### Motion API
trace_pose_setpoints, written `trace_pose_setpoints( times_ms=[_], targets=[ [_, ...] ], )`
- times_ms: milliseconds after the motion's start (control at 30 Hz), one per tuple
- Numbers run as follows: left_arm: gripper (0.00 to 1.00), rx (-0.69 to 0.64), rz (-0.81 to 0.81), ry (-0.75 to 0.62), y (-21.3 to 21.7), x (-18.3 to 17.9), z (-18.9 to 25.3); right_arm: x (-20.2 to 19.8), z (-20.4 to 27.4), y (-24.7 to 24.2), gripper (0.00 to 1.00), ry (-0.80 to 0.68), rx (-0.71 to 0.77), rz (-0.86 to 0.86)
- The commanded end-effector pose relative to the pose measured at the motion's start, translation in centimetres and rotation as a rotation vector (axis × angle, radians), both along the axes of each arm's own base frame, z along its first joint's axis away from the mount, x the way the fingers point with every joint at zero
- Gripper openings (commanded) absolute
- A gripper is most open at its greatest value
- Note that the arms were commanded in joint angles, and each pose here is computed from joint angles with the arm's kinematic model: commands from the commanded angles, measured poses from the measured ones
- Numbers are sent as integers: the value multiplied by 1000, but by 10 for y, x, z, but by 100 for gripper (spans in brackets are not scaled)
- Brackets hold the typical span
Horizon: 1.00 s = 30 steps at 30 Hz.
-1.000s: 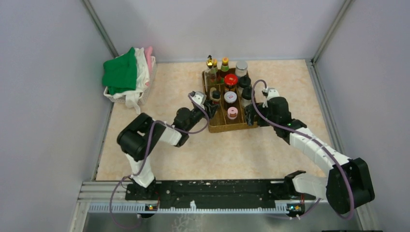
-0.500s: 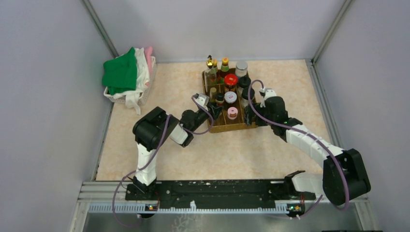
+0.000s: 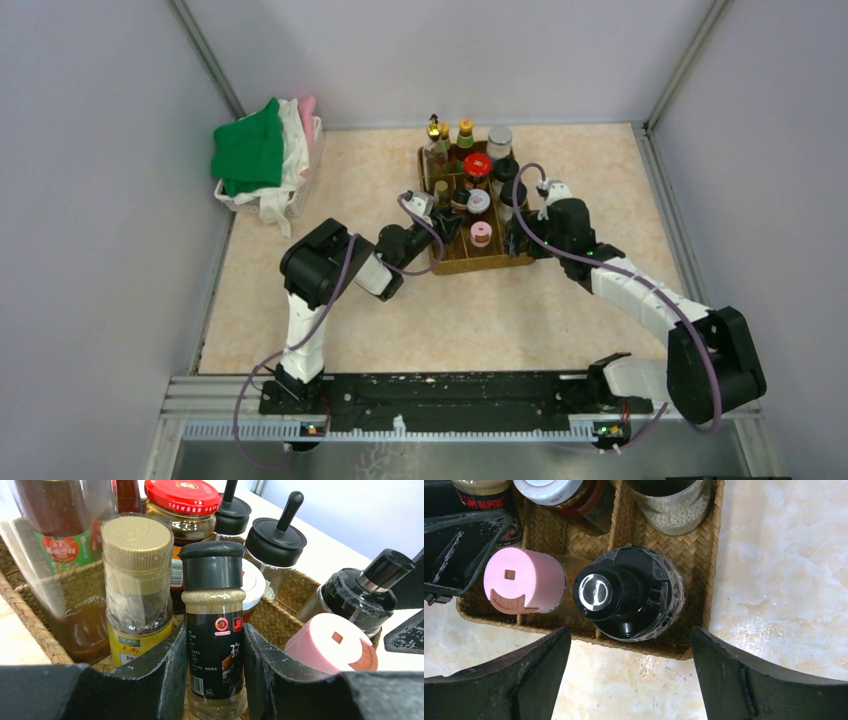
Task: Organize the condiment bottles
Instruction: Place the bottle in the storage box.
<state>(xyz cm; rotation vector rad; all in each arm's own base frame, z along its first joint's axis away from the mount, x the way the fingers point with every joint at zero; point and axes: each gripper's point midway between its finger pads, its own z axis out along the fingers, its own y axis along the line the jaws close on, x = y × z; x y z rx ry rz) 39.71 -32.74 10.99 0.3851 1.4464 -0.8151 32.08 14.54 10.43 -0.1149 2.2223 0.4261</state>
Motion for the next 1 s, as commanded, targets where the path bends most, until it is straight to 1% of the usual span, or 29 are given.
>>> trace_pose_setpoints(
  times_ms=[0,100,300,400,533,600,667,867,967],
  targets=[
    [20,-66,-66,-50,-15,-5,23,10,9,4,88,-38,27,5],
    [24,-64,-75,-33,-15,-8,21,8,8,5,88,-34,30,6],
    [24,-45,-63,13,-10,-15,12,6,10,6,88,-36,43,8],
    [26,-35,-66,40,-11,-18,5,5,12,6,88,-39,49,9],
    [37,-11,-65,78,-11,-21,-6,5,15,7,88,-46,56,10],
    [47,-1,-67,95,-12,-22,-10,5,15,7,88,-45,58,10],
    [51,9,-63,108,-11,-21,-14,4,15,8,88,-41,62,12],
    [55,16,-62,127,-10,-22,-20,5,15,9,88,-40,66,18],
    [56,14,-59,126,-10,-21,-19,5,15,10,88,-39,67,22]
  ],
)
